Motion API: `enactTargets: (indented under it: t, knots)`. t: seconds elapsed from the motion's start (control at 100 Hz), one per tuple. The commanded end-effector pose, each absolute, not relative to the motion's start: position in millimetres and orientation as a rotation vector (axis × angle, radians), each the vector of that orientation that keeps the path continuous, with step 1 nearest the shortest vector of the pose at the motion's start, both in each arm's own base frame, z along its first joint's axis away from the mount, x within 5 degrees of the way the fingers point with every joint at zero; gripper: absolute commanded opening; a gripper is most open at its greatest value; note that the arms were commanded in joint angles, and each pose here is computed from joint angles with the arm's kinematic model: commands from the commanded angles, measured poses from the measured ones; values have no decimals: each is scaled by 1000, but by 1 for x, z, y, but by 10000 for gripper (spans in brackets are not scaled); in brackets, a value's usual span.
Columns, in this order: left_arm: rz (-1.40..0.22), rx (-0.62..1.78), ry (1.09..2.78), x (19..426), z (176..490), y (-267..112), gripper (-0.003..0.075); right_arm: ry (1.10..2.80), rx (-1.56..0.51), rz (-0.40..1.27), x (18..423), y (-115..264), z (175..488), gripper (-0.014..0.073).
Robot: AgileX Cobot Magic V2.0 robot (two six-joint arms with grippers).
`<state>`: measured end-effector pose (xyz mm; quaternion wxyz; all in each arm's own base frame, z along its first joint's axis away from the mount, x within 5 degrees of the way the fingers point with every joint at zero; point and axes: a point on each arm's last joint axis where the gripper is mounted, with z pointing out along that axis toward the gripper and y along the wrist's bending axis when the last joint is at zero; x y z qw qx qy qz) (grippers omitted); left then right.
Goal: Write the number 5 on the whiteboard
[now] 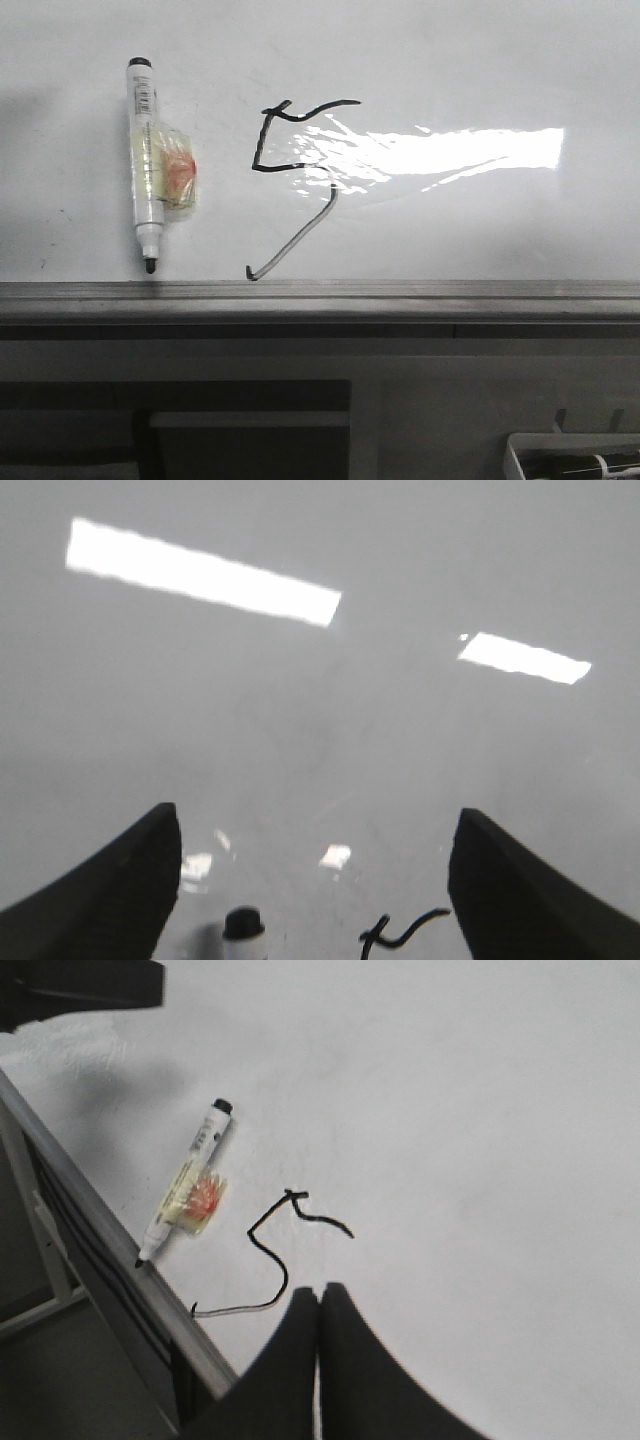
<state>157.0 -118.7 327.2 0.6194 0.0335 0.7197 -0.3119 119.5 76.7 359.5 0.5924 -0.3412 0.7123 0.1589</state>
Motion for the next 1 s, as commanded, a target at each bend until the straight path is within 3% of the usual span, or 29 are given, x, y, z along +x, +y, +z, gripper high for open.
enactTargets:
  t: [0.0, 0.11, 0.28, 0.51, 0.99]
  knots:
    - [-651, 132, 1469, 140, 361, -99, 459, 1545, -698, 317, 111, 68, 379, -61]
    - [-587, 275, 1368, 110, 370, -79, 311, 1468, -646, 260, 93, 56, 377, -61]
    - [-623, 380, 1308, 75, 359, -58, -19, 1354, -506, 182, 66, 36, 352, -61]
    - [-646, 395, 1299, 57, 329, -44, -20, 1304, -473, 170, 43, 26, 313, -61]
    - [-646, 400, 1306, 56, 323, -44, -20, 1275, -464, 170, 37, 23, 312, -61]
